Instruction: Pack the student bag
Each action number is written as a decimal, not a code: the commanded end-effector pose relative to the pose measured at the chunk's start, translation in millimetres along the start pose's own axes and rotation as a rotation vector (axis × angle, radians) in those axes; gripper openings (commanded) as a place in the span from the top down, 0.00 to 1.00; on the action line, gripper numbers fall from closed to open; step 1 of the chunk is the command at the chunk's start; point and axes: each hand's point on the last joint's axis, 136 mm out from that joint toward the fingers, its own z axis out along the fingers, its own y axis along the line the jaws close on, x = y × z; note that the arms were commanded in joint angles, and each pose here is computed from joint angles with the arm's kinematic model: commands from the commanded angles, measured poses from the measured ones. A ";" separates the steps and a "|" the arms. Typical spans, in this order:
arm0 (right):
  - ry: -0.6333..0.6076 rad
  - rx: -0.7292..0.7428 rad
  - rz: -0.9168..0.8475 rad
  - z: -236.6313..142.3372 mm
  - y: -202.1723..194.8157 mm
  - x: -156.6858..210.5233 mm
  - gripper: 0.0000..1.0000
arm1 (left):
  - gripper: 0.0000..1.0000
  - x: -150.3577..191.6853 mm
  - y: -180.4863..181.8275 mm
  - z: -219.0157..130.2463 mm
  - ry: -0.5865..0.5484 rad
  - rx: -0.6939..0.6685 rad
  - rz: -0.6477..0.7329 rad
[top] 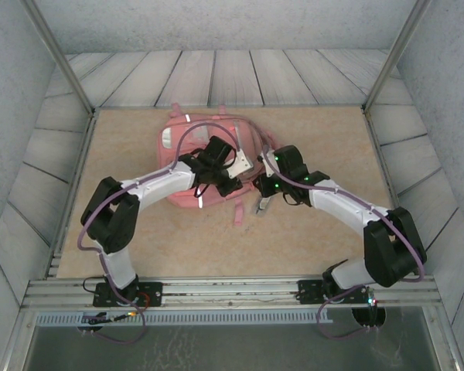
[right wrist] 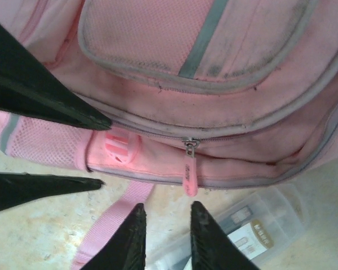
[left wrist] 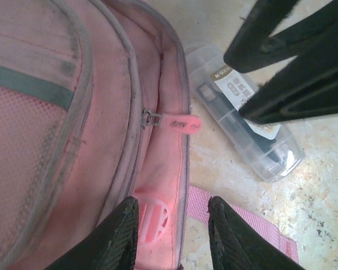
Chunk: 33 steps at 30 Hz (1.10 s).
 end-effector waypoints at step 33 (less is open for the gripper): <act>0.096 -0.104 0.013 71.5 -2.8 19.3 1.00 | 0.51 37.9 14.6 -108.8 -0.177 -0.227 -0.207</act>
